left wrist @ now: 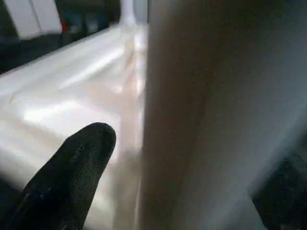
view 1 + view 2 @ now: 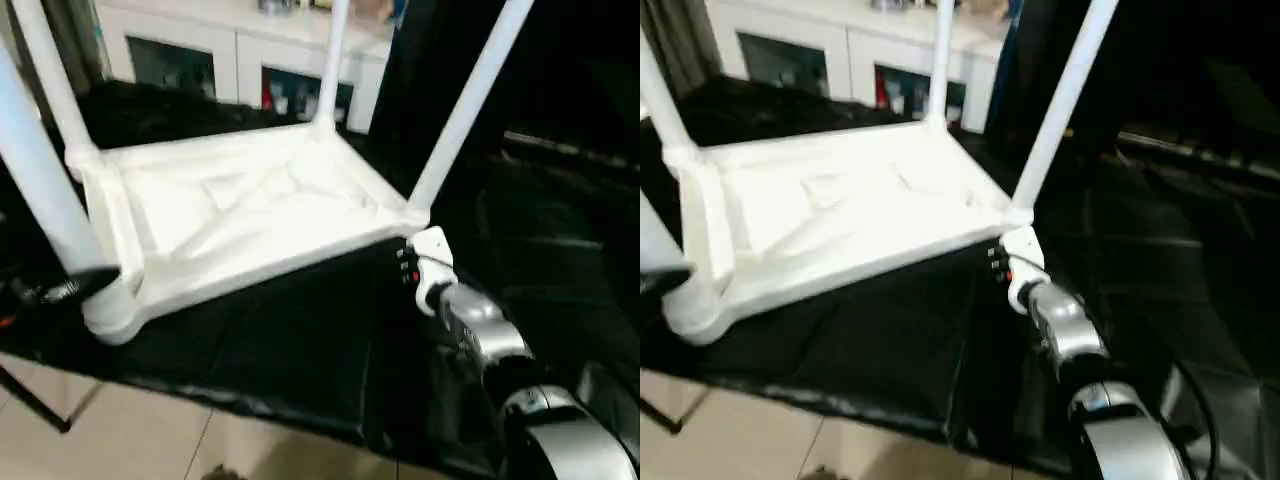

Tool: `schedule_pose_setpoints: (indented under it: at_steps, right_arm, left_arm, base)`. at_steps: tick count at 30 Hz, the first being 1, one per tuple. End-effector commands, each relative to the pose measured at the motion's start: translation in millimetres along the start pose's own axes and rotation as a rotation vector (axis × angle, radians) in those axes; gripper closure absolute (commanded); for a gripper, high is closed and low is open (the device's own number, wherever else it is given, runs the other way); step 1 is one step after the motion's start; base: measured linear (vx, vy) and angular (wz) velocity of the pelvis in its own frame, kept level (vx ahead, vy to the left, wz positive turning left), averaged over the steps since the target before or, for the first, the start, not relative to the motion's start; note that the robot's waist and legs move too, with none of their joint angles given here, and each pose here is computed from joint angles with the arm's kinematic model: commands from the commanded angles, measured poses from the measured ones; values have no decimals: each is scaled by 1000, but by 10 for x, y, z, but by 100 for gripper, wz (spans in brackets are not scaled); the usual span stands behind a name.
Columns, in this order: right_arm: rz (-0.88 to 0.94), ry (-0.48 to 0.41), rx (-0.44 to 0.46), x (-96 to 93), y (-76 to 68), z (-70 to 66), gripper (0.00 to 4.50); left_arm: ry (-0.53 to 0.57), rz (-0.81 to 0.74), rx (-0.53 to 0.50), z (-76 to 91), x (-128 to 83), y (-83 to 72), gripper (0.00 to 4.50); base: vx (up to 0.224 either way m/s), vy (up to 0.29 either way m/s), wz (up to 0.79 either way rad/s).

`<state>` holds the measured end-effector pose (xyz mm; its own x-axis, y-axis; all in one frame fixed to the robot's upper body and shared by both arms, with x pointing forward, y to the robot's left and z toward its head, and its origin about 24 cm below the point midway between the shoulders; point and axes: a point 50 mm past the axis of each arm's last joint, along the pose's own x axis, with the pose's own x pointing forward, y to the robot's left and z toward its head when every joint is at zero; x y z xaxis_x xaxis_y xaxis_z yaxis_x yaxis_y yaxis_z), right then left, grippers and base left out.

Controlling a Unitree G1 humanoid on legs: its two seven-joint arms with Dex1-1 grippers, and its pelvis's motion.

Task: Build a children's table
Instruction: Rotate table base

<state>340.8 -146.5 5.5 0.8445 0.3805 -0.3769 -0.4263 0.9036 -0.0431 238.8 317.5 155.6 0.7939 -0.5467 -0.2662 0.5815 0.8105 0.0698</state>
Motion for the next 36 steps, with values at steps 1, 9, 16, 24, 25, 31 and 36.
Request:
schedule_pose_setpoints:
  at_steps: [1, 9, 16, 24, 25, 31, 36]
  right_arm:
    - [1, 5, -18, -10, -4, -4, 144]
    - [42, -27, -29, 65, 77, 123, 144]
    - [80, -44, -48, 92, 90, 208, 144]
    - [178, -72, -19, 105, 137, 283, 144]
    - [185, -71, -20, 104, 136, 283, 144]
    - [213, -74, -15, 90, 120, 283, 144]
    - [295, -86, -14, 71, 181, 277, 144]
  left_arm:
    - [-14, -40, 10, 19, 107, -67, 6]
    - [-170, -464, -63, 197, 799, -854, 6]
    - [-122, -576, 18, 218, 1236, -1187, 6]
    - [-191, -610, 16, 414, 1723, -1437, 6]
    - [-196, -610, 21, 437, 1789, -1476, 6]
    - [-234, -641, 54, 557, 2048, -1700, 6]
    - [-255, -682, 69, 600, 2152, -1865, 6]
  base:
    - [0, 0, 0]
    - [0, 0, 0]
    - [0, 0, 0]
    - [0, 0, 0]
    - [0, 0, 0]
    - [0, 0, 0]
    - [0, 0, 0]
